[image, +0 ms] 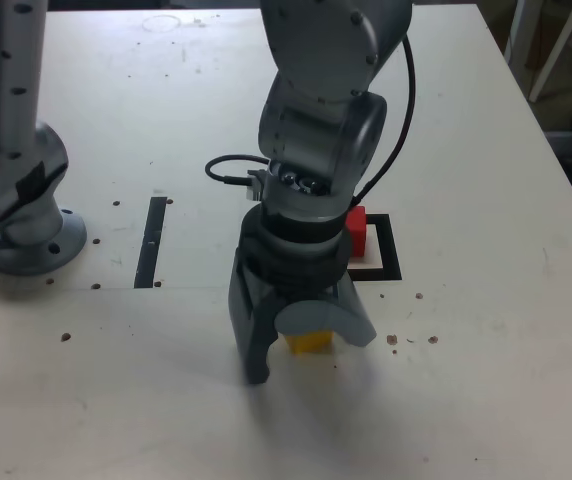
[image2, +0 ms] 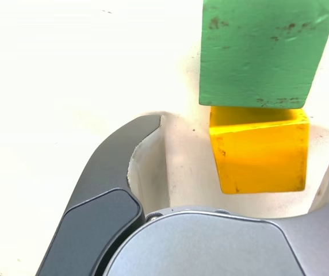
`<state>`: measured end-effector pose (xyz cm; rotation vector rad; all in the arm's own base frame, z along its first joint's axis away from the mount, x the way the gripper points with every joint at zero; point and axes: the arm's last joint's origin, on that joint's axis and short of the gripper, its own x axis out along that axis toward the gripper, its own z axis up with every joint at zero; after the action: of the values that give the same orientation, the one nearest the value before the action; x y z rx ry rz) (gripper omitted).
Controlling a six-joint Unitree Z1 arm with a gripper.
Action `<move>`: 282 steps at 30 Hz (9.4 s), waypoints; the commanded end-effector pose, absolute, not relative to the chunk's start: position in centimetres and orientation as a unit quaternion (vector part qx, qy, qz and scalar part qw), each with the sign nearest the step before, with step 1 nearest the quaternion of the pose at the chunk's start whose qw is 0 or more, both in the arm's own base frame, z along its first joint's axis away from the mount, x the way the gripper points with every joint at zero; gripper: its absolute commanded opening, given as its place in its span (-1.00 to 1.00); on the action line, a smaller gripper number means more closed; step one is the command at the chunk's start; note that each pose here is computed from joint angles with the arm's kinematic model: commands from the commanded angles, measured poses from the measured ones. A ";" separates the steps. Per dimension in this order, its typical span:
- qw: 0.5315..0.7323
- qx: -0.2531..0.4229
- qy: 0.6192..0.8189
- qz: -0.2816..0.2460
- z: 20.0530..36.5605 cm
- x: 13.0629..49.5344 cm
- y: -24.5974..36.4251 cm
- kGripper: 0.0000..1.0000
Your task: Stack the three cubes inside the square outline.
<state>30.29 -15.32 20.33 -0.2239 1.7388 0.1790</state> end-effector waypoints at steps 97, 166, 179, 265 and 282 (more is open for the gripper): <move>0.634 0.126 0.759 -0.070 29.1 35.4 -6.1 -0.41; 0.659 0.106 0.739 -0.091 25.0 35.0 -3.9 0.99; 0.682 0.159 0.712 -0.051 30.0 29.5 -4.4 0.99; 0.561 0.413 0.683 -0.221 21.2 25.5 -10.3 -0.08; 0.569 0.402 0.688 -0.207 21.9 24.2 -9.7 -0.40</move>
<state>24.60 -9.85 21.72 0.9499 1.6114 -0.4921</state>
